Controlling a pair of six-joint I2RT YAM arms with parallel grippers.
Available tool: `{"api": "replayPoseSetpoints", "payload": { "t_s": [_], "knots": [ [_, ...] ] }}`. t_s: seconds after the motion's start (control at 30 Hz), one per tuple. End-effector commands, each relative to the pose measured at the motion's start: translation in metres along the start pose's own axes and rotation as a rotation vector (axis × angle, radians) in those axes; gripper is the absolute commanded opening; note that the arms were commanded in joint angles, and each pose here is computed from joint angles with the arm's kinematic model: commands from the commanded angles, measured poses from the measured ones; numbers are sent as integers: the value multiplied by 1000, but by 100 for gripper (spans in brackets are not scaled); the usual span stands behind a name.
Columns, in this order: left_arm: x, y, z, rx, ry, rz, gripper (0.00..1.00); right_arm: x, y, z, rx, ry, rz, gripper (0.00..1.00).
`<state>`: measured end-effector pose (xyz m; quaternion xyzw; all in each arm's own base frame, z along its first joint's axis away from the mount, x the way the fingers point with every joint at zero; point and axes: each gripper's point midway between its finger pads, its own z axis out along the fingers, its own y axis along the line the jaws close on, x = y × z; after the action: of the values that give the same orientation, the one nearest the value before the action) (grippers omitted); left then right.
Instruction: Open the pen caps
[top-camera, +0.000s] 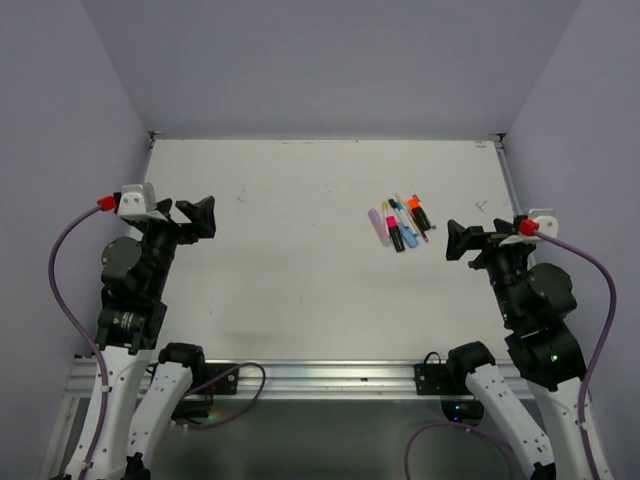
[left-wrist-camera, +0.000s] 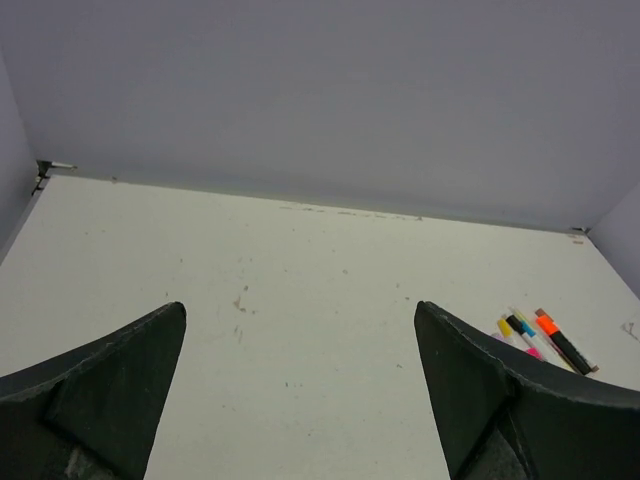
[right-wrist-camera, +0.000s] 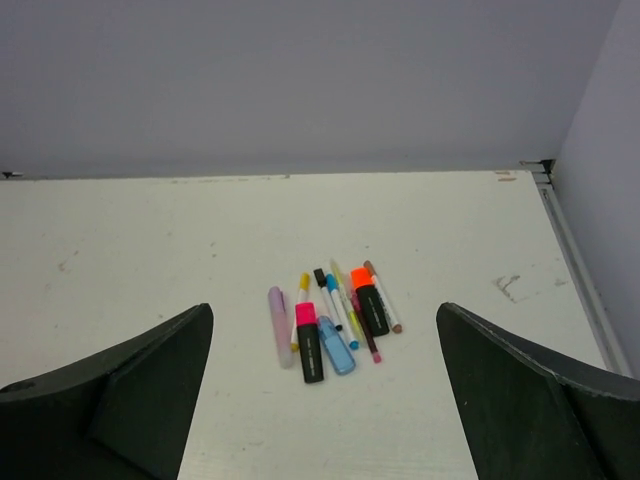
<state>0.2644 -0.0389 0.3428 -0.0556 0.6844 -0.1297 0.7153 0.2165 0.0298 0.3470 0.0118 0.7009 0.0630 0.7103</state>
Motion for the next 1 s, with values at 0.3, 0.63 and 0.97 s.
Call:
{"api": "replayPoseSetpoints", "payload": {
  "t_s": [0.3, 0.63, 0.97],
  "knots": [
    [48, -9, 33, 45, 184, -85, 100, 49, 56, 49, -176, 299, 145, 98],
    [113, -13, 48, 85, 376, -154, 100, 148, 79, 130, -126, 627, 214, 89],
    [169, -7, 44, 87, 525, -171, 100, 243, 91, 172, -177, 819, 158, 60]
  ]
}}
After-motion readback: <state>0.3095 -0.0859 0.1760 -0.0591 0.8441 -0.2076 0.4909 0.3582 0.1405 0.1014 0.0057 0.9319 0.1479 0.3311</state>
